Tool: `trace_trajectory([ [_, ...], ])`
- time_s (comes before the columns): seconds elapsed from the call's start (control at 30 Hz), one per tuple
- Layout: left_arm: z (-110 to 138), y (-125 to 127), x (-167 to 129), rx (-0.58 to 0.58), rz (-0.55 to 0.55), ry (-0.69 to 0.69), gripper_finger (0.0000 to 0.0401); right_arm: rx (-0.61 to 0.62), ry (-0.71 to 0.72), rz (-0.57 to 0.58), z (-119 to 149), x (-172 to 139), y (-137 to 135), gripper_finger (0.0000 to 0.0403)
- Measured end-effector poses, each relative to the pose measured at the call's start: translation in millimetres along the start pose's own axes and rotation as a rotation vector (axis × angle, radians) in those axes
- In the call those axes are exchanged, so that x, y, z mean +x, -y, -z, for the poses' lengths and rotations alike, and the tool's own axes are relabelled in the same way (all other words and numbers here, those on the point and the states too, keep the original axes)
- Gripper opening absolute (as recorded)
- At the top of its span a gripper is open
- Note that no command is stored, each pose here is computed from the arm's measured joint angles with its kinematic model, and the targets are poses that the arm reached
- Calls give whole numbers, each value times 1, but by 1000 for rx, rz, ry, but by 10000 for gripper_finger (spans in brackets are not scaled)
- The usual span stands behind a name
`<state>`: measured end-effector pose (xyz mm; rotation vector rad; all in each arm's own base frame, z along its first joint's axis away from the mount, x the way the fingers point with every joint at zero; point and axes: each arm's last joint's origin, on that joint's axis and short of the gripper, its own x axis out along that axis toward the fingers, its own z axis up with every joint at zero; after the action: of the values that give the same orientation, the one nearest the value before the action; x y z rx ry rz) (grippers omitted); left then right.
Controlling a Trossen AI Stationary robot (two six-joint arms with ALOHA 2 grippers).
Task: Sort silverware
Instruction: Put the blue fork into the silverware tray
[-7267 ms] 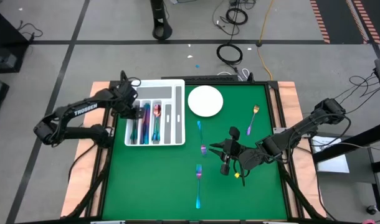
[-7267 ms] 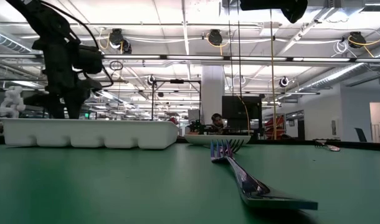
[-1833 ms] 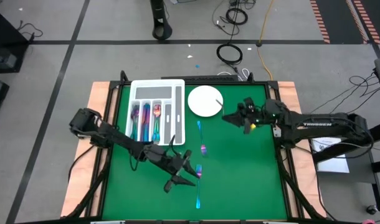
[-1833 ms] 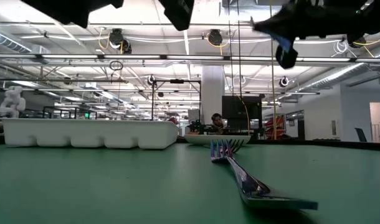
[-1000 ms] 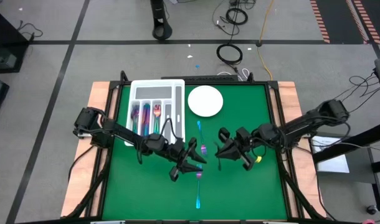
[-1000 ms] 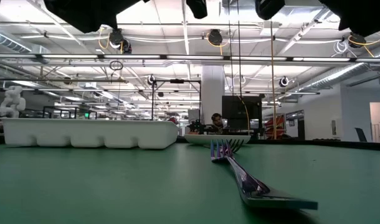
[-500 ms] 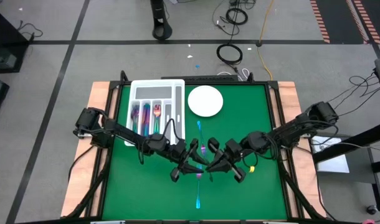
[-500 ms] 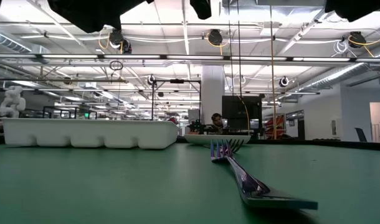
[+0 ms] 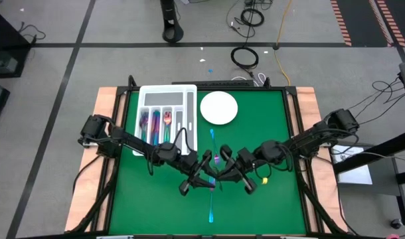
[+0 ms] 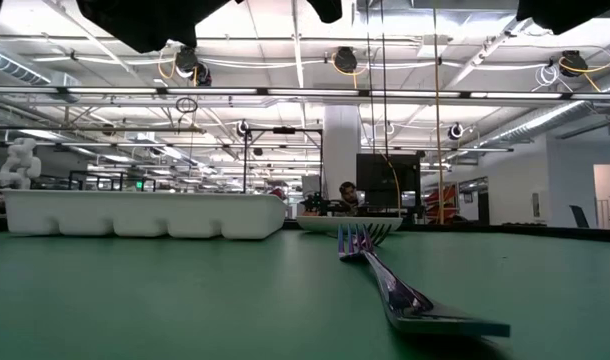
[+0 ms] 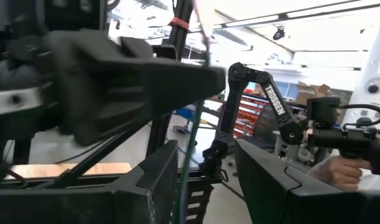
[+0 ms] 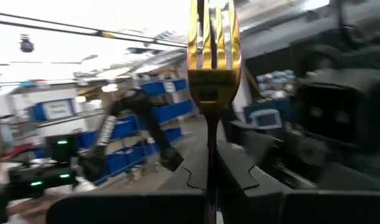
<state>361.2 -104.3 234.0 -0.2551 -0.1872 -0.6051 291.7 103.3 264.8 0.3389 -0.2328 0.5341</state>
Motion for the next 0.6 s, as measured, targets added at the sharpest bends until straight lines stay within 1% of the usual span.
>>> trace_trajectory([
  [0.07,0,0,0,0,2,-1,160,2,-2,37,1,0,2,0],
  [0.13,0,0,0,0,1,-1,160,4,-2,44,0,0,4,0],
  [0.37,0,0,0,0,3,-3,160,5,-7,50,1,-1,5,0],
  [0.6,-1,1,0,49,17,13,160,2,-8,53,1,-1,5,0],
])
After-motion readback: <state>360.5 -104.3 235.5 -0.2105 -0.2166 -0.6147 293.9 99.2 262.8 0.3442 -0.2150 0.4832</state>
